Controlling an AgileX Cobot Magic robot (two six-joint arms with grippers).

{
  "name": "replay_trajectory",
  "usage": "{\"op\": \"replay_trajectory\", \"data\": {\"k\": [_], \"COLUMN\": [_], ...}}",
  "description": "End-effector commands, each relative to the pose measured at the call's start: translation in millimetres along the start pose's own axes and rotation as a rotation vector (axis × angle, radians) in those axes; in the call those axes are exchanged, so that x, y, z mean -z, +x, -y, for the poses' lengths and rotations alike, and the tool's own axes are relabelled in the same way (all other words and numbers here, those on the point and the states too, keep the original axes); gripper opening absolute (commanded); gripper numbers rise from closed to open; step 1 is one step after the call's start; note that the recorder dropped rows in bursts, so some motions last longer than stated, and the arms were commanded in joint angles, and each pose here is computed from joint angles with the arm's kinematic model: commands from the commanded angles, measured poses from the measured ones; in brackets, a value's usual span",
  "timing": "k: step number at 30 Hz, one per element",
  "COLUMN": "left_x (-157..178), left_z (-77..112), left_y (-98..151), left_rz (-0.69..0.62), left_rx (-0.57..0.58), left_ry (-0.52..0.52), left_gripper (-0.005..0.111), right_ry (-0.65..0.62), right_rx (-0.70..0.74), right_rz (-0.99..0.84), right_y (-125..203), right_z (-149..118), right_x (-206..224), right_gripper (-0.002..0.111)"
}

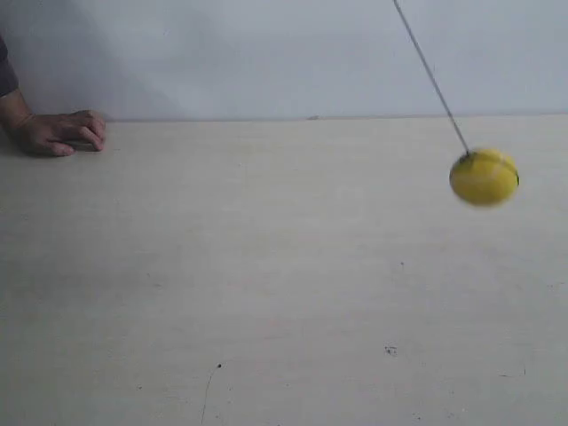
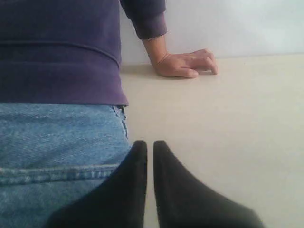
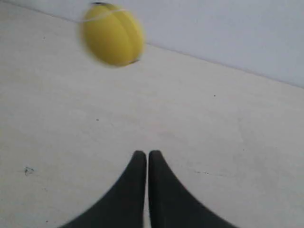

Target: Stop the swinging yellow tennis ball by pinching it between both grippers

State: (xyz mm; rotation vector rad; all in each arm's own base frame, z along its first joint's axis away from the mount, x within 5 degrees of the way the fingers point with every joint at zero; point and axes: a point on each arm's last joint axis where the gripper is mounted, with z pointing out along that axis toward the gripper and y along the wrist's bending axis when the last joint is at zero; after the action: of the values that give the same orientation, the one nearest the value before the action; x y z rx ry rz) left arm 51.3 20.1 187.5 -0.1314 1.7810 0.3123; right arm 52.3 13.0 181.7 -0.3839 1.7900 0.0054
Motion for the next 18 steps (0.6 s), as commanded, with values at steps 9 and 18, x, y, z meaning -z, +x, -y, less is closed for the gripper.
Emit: {"op": "replay_trajectory", "data": {"k": [9,18], "left_x": [0.3,6.2], "left_z": [1.4,9.8], "left_y": [-8.7,-31.2], "left_rz": [0.105,0.36], "left_rx": [-0.148,-0.015], "left_ry": [0.01,0.11], "left_gripper": [0.005,0.005], "right_ry": [0.074,0.094], "right_rx": [-0.003,-0.194], "right_rz": [0.207,0.378], "right_y": [-18.7,-32.5], "right_z": [6.6,11.5], "right_x": [2.7,7.2], "right_gripper": [0.0,0.0]}}
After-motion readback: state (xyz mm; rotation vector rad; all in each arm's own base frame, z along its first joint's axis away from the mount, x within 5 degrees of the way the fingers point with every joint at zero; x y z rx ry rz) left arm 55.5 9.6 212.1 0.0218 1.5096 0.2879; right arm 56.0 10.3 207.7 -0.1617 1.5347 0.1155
